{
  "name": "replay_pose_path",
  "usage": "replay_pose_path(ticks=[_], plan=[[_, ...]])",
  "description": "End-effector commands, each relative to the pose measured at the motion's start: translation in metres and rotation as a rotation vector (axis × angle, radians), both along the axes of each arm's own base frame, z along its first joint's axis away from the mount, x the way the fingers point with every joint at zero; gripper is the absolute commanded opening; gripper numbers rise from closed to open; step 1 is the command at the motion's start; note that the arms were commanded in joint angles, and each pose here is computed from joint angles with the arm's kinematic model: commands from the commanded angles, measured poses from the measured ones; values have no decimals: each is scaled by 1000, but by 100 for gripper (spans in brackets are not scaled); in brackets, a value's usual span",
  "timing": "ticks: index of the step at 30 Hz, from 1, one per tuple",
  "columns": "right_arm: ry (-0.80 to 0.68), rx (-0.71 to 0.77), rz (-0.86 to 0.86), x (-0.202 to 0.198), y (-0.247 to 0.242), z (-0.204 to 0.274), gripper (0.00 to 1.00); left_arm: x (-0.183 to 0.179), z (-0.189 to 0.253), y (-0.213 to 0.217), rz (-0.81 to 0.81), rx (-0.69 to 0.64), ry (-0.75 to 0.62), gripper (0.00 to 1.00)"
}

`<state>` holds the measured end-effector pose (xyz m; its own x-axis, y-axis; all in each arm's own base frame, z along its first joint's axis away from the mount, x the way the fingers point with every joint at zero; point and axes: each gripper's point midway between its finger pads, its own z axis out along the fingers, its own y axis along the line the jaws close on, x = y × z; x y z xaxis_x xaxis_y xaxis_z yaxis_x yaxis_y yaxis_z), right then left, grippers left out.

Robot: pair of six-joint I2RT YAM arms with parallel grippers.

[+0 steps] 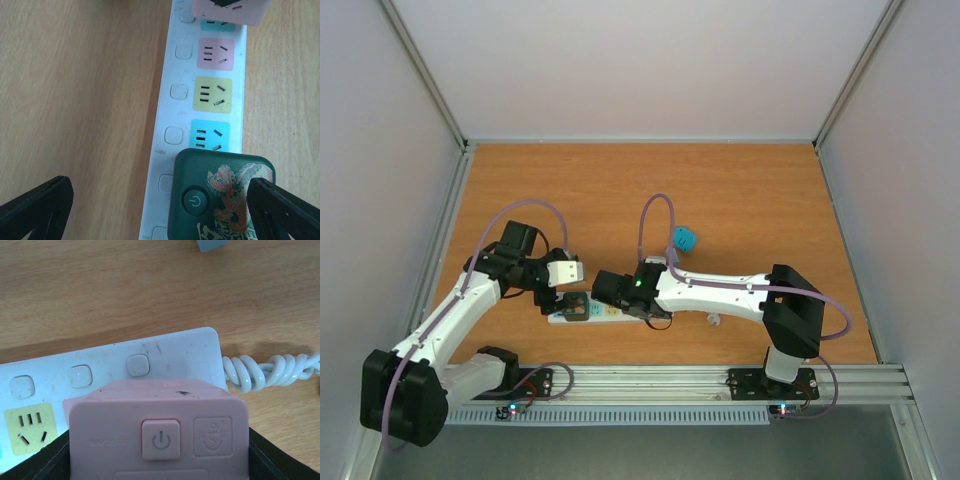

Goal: Insert the plug

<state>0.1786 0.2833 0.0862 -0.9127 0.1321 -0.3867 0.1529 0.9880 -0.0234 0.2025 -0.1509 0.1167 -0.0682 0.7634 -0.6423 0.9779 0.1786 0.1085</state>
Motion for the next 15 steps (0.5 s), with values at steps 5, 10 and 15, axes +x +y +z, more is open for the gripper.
replay_pose_path(ticks=[5, 10, 15], plan=[[80, -129, -4, -16, -26, -25, 1, 3, -3, 2, -7, 14, -9, 95], [87, -82, 17, -14, -11, -28, 1, 3, -3, 3, -9, 18, -10, 95], [93, -61, 26, -15, -6, -30, 1, 3, -3, 3, -12, 21, -14, 94]])
